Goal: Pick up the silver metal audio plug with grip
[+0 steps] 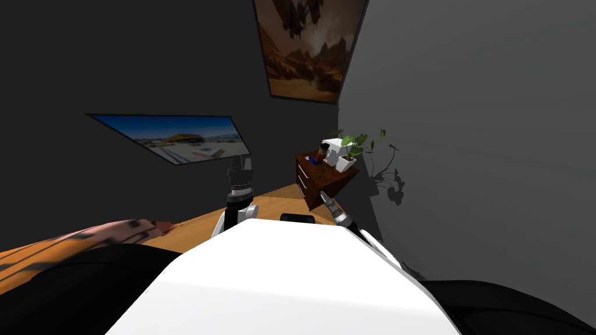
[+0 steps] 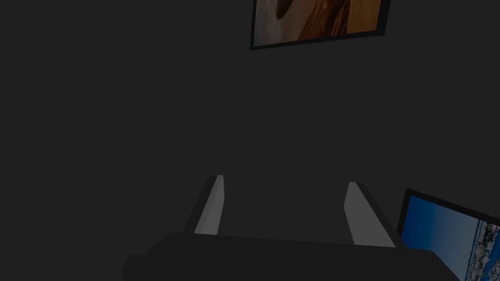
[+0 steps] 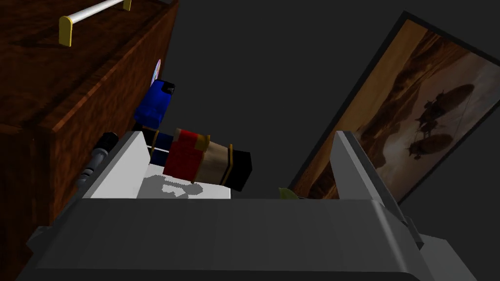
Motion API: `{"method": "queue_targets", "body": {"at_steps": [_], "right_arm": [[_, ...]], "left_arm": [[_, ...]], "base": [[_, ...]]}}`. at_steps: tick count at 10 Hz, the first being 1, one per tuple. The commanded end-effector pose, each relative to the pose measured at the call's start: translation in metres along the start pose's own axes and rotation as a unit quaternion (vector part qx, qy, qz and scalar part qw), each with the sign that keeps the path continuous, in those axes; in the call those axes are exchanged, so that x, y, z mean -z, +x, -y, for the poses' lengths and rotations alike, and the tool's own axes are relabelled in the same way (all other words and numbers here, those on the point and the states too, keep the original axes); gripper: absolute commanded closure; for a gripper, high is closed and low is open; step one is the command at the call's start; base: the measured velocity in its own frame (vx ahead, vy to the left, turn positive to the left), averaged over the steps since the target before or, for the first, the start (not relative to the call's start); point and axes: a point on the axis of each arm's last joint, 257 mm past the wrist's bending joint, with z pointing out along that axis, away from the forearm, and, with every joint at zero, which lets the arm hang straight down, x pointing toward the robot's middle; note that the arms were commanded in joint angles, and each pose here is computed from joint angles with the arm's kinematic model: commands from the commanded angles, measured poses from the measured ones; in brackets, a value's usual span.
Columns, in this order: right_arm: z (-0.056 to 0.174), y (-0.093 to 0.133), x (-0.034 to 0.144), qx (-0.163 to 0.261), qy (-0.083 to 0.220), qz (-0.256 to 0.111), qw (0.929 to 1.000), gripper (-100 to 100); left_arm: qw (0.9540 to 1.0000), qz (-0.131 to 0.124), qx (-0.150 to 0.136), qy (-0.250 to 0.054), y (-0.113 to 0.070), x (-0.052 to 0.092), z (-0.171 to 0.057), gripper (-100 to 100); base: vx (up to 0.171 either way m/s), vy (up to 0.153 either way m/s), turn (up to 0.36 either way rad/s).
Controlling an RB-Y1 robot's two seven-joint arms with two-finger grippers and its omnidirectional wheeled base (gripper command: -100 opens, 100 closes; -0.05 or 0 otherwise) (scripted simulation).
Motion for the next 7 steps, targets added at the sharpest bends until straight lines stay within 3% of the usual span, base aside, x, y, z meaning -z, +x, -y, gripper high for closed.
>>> {"method": "queue_targets", "body": {"at_steps": [1,4,5,6,7], "right_arm": [[0.029,0.02,0.018,0.006,0.038,-0.033,0.9987,-100],[0.058,0.032,0.047,0.027,0.08,-0.081,0.9931,-100],[0.081,0.045,0.069,0.03,0.111,-0.106,0.9878,-100],[0.084,0.042,0.075,0.041,0.117,-0.12,0.985,-100],[0.104,0.053,0.099,0.044,0.147,-0.142,0.9779,-100]], "left_arm": [[1.0,0.0,0.0,0.0,0.0,0.0,0.0,0],[1.0,0.0,0.0,0.0,0.0,0.0,0.0,0],[1.0,0.0,0.0,0.0,0.0,0.0,0.0,0],[1.0,0.0,0.0,0.0,0.0,0.0,0.0,0],[1.0,0.0,0.0,0.0,0.0,0.0,0.0,0]], "base": [[0.034,0.036,0.153],[0.035,0.041,0.079],[0.044,0.053,0.125],[0.04,0.041,0.064],[0.051,0.052,0.144]]}}
